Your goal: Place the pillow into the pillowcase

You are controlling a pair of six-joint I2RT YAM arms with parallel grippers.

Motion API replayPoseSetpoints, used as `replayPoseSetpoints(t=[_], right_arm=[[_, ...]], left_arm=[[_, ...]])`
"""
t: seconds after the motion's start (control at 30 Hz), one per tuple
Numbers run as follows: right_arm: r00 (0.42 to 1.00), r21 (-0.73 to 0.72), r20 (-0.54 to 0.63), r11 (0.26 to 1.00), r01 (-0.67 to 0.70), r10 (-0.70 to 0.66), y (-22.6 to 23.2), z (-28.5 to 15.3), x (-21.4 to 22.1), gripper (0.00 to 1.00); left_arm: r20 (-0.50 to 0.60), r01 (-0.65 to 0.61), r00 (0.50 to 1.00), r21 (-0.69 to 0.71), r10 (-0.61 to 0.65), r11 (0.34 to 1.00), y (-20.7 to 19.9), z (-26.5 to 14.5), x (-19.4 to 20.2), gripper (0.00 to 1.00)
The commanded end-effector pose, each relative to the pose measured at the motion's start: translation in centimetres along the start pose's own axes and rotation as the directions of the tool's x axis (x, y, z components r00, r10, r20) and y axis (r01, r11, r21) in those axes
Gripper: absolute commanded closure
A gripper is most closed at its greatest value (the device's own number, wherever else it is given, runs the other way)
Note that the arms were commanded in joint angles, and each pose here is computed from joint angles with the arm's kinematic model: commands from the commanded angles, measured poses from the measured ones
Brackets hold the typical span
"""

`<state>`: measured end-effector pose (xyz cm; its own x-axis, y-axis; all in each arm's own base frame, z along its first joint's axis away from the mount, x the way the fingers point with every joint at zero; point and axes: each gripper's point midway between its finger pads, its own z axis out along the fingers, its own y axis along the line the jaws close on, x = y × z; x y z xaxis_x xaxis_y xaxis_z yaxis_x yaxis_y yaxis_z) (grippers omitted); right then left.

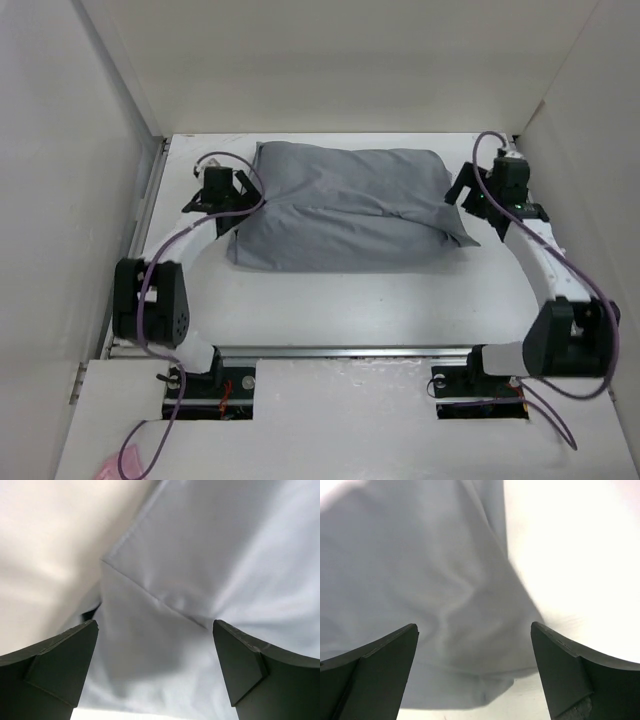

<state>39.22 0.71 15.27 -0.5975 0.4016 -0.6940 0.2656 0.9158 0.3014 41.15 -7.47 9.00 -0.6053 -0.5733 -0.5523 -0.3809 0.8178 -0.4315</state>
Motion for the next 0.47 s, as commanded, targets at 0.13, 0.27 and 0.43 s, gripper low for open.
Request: replayPoseSetpoints(t=[0.13,0.27,0.43], right_arm=[[0.886,-0.08,0.463,0.994,0.073,-0.028,3.5,-12.9,-11.8,0.01],[0.864,-0.097,0.503,0.991,0.089,-0.028,3.7,-14.7,-12.1,0.01],[0.867,-0.084,0.495,0.991,0.107,-0.052,3.5,-14.3,-11.8,0.01]], left_arm=[[0.491,0.041,0.868,0.079,-0.075,0.996,-2.8,-17.5,-12.9,0.0],[0.629,0.001,0.763,0.23,-0.15,0.973,-4.1,-23.0,-14.8,0.0],[0.635,-0.022,0.759,0.249,-0.146,0.968,-4.1,-23.9,-14.3,0.0]])
